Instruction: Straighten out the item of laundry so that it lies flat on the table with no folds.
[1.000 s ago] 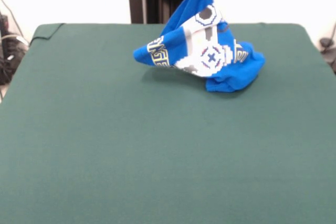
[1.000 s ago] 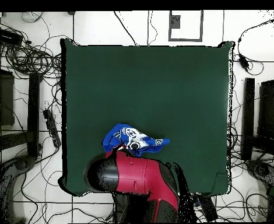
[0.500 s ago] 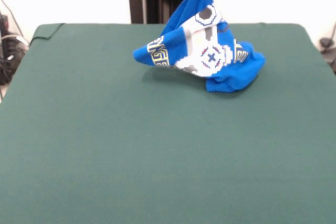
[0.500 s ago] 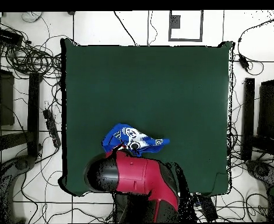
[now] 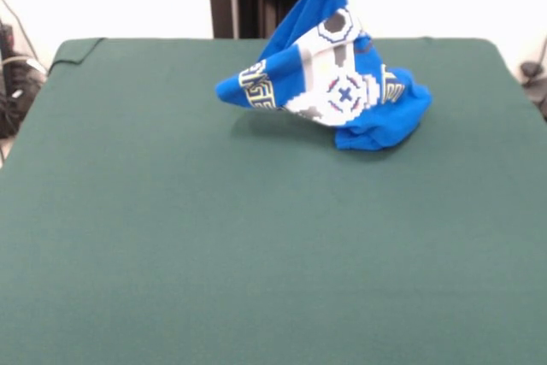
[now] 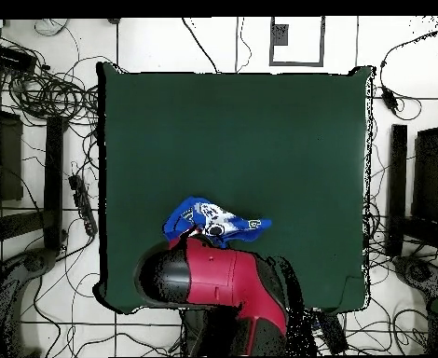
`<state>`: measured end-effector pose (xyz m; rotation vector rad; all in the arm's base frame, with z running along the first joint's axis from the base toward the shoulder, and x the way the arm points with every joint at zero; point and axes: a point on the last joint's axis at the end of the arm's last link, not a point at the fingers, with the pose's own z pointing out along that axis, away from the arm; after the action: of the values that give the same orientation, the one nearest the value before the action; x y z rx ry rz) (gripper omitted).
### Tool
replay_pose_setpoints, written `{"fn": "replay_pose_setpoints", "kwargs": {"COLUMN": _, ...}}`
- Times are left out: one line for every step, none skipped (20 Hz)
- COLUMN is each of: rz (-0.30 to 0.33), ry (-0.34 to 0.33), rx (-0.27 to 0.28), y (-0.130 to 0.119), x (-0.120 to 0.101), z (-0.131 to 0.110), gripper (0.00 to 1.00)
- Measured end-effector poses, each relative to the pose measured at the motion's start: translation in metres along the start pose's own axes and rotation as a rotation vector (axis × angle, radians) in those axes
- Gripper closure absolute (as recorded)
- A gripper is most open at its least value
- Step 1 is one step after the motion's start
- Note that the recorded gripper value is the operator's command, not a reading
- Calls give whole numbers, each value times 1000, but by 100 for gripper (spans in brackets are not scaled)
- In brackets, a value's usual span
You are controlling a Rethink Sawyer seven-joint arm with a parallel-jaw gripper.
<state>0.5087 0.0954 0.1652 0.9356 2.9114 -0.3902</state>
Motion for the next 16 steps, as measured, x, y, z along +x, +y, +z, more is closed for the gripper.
{"fn": "replay_pose_setpoints", "kwargs": {"rz": 2, "ry": -11, "rx": -5, "y": 1, "x": -7, "z": -4, "gripper": 100}}
{"fn": "replay_pose_setpoints", "kwargs": {"rz": 2, "ry": -16, "rx": -6, "y": 2, "x": -9, "z": -5, "gripper": 100}}
{"fn": "replay_pose_setpoints", "kwargs": {"rz": 1, "ry": -25, "rx": -9, "y": 2, "x": -14, "z": -9, "gripper": 100}}
{"fn": "replay_pose_setpoints", "kwargs": {"rz": 1, "ry": -30, "rx": -10, "y": 2, "x": -15, "z": -10, "gripper": 100}}
{"fn": "replay_pose_setpoints", "kwargs": {"rz": 0, "ry": -38, "rx": -12, "y": 3, "x": -19, "z": -14, "gripper": 100}}
{"fn": "replay_pose_setpoints", "kwargs": {"rz": 1, "ry": -48, "rx": -11, "y": 1, "x": -24, "z": -23, "gripper": 100}}
{"fn": "replay_pose_setpoints", "kwargs": {"rz": 3, "ry": -51, "rx": -10, "y": 1, "x": -27, "z": -27, "gripper": 100}}
{"fn": "replay_pose_setpoints", "kwargs": {"rz": 11, "ry": -54, "rx": -8, "y": -2, "x": -32, "z": -37, "gripper": 100}}
{"fn": "replay_pose_setpoints", "kwargs": {"rz": 17, "ry": -54, "rx": -7, "y": -4, "x": -35, "z": -44, "gripper": 100}}
{"fn": "replay_pose_setpoints", "kwargs": {"rz": 28, "ry": -52, "rx": -6, "y": -7, "x": -40, "z": -56, "gripper": 100}}
{"fn": "replay_pose_setpoints", "kwargs": {"rz": 32, "ry": -49, "rx": -5, "y": -8, "x": -42, "z": -63, "gripper": 100}}
{"fn": "replay_pose_setpoints", "kwargs": {"rz": 35, "ry": -48, "rx": -4, "y": -9, "x": -44, "z": -67, "gripper": 100}}
{"fn": "replay_pose_setpoints", "kwargs": {"rz": 43, "ry": -44, "rx": -3, "y": -10, "x": -48, "z": -79, "gripper": 100}}
{"fn": "replay_pose_setpoints", "kwargs": {"rz": 48, "ry": -43, "rx": -2, "y": -11, "x": -51, "z": -85, "gripper": 100}}
{"fn": "replay_pose_setpoints", "kwargs": {"rz": 53, "ry": -43, "rx": -3, "y": -12, "x": -55, "z": -90, "gripper": 100}}
{"fn": "replay_pose_setpoints", "kwargs": {"rz": 58, "ry": -44, "rx": -3, "y": -13, "x": -58, "z": -94, "gripper": 100}}
